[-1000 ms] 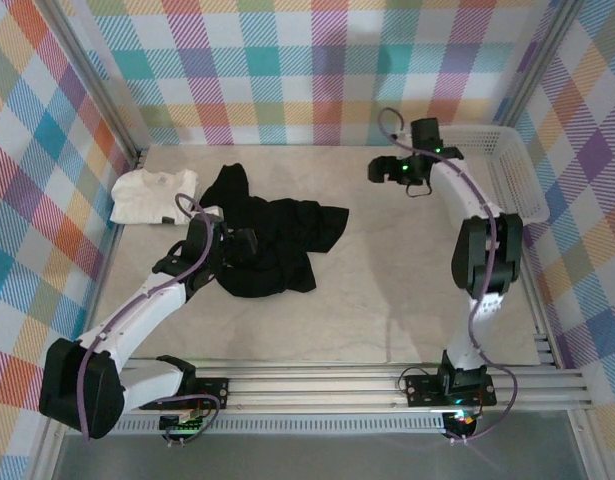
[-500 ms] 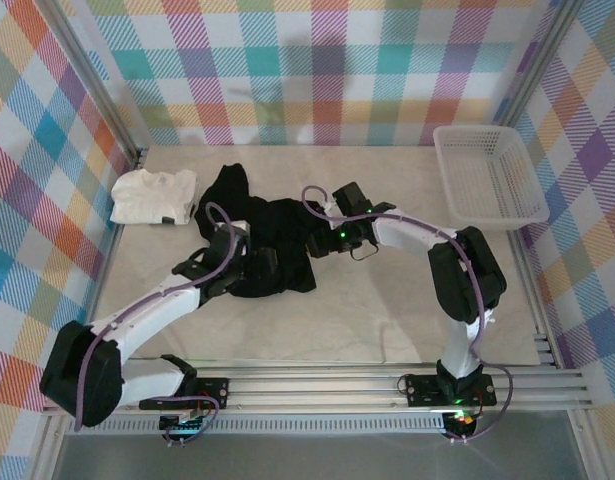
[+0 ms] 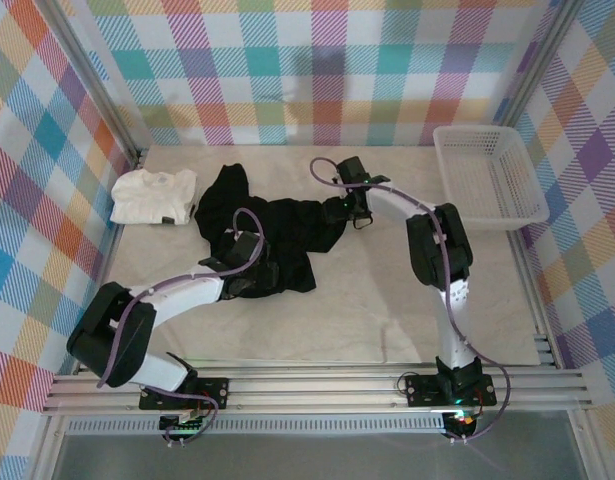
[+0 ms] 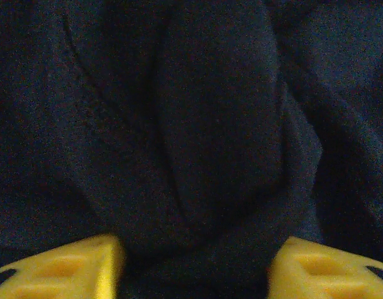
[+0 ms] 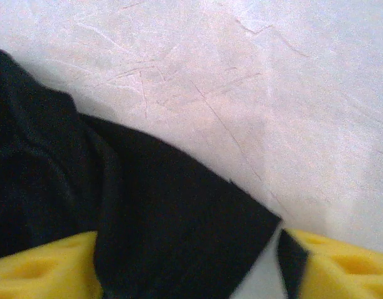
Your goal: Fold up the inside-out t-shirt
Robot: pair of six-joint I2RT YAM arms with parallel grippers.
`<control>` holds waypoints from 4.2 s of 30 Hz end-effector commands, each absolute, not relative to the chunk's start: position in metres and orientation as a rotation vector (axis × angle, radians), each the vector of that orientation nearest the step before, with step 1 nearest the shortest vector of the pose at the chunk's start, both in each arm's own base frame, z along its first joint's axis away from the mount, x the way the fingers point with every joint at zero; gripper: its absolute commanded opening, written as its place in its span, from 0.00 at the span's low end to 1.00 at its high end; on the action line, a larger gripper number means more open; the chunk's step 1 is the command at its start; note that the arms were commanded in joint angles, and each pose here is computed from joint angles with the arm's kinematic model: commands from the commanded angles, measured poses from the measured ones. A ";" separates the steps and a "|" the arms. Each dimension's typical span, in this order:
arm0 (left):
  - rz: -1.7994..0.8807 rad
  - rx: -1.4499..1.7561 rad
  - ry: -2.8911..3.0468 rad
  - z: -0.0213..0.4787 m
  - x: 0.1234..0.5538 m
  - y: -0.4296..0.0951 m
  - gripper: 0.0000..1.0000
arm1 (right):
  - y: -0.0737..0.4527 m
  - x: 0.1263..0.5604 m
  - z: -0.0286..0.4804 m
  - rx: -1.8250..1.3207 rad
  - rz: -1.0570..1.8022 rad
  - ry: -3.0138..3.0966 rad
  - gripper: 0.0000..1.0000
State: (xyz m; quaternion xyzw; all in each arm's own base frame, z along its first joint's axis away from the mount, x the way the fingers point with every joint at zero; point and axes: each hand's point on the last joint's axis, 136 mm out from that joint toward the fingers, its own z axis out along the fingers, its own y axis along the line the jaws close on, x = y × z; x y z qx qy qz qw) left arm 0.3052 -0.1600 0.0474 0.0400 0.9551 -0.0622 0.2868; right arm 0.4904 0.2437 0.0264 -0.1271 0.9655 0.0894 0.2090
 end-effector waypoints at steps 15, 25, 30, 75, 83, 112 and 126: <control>-0.402 -0.210 1.565 0.423 0.304 -0.082 0.00 | 0.179 0.388 0.462 -0.308 0.669 1.733 0.00; -0.185 -0.296 1.589 0.464 0.319 -0.032 0.00 | 0.126 0.341 0.538 -0.233 0.431 1.606 0.00; -0.192 -0.293 1.792 0.396 0.359 -0.042 0.00 | 0.127 0.365 0.499 -0.188 0.411 1.701 0.00; -0.253 -0.780 2.141 0.156 0.360 0.026 0.82 | 0.471 0.265 0.014 -1.205 0.415 2.388 0.52; -0.482 -0.584 2.134 0.172 0.345 -0.022 0.82 | 0.358 0.232 0.143 -1.136 0.771 2.303 0.00; -0.577 0.729 1.816 0.181 0.219 -0.236 0.76 | 0.226 0.319 0.442 -0.398 1.271 1.853 0.00; -0.133 0.394 2.078 0.147 0.268 -0.171 0.78 | 0.228 0.391 0.341 -0.335 1.085 2.164 0.00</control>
